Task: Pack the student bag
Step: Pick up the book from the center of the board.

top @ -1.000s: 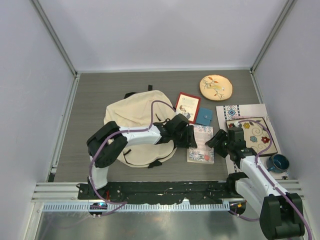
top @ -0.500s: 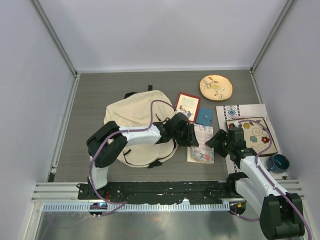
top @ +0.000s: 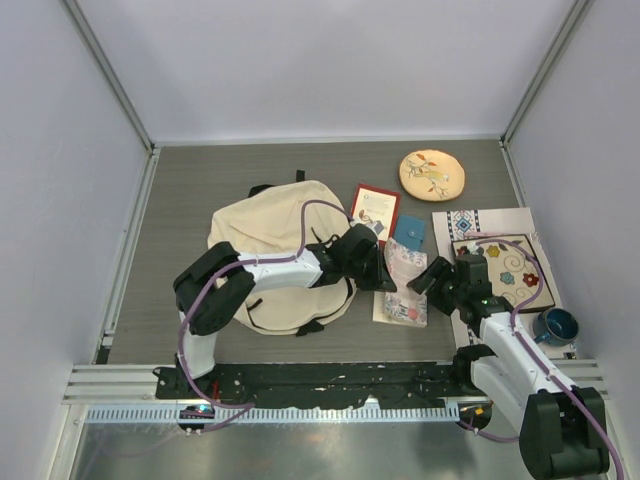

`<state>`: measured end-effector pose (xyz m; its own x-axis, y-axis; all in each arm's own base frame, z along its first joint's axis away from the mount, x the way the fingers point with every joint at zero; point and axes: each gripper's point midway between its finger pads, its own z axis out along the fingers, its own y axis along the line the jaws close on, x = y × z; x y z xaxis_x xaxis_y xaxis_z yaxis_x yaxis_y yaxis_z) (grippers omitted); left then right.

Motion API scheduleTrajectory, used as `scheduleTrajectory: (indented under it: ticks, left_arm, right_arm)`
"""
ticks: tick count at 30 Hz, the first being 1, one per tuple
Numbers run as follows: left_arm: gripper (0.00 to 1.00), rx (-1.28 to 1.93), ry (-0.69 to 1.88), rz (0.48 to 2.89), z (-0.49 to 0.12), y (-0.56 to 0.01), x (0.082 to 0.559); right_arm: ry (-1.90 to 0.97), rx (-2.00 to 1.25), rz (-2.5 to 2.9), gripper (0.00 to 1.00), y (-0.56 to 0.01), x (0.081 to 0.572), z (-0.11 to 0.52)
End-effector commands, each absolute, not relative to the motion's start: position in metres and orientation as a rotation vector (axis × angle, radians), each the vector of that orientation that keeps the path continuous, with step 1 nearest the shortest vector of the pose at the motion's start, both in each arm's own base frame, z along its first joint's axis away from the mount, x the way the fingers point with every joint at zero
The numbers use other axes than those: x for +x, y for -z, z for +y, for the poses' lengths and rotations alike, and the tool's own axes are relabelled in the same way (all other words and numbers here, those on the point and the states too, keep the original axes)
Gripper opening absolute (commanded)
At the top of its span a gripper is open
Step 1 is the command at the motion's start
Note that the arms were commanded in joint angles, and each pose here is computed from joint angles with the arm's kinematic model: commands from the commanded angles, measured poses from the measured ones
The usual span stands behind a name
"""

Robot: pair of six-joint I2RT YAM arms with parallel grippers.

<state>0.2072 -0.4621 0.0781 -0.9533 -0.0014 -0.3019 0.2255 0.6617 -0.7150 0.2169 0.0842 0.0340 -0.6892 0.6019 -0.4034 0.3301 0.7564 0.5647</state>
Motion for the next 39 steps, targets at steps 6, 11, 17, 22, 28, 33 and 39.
scheduleTrajectory:
  ticks: [6, 11, 17, 22, 28, 33, 39]
  left_arm:
    - [0.00, 0.416, 1.325, 2.317, -0.477, -0.178, 0.202]
    - [0.00, 0.429, 1.322, 2.228, -0.454, -0.225, 0.207]
    - [0.00, 0.383, 1.402, 2.086, -0.418, -0.279, 0.211]
    - [0.00, 0.436, 1.440, 2.010, -0.401, -0.296, 0.204]
    - [0.00, 0.544, 1.652, 1.816, -0.397, -0.319, 0.181]
    - [0.00, 0.610, 1.705, 1.763, -0.395, -0.328, 0.169]
    - [0.00, 0.645, 1.765, 1.713, -0.393, -0.333, 0.162]
  right_arm:
    - [-0.698, 0.613, 2.253, 0.85, -0.098, 0.234, 0.094]
    - [-0.742, 0.584, 2.147, 0.89, -0.142, 0.242, 0.096]
    - [-0.811, 0.533, 2.076, 0.91, -0.185, 0.246, 0.103]
    - [-1.020, 0.353, 1.969, 0.91, -0.231, 0.240, 0.130]
    - [-1.184, 0.181, 1.840, 0.92, -0.271, 0.231, 0.151]
    - [-1.272, 0.153, 1.797, 0.92, -0.279, 0.228, 0.159]
    - [-1.335, 0.125, 1.748, 0.92, -0.287, 0.226, 0.164]
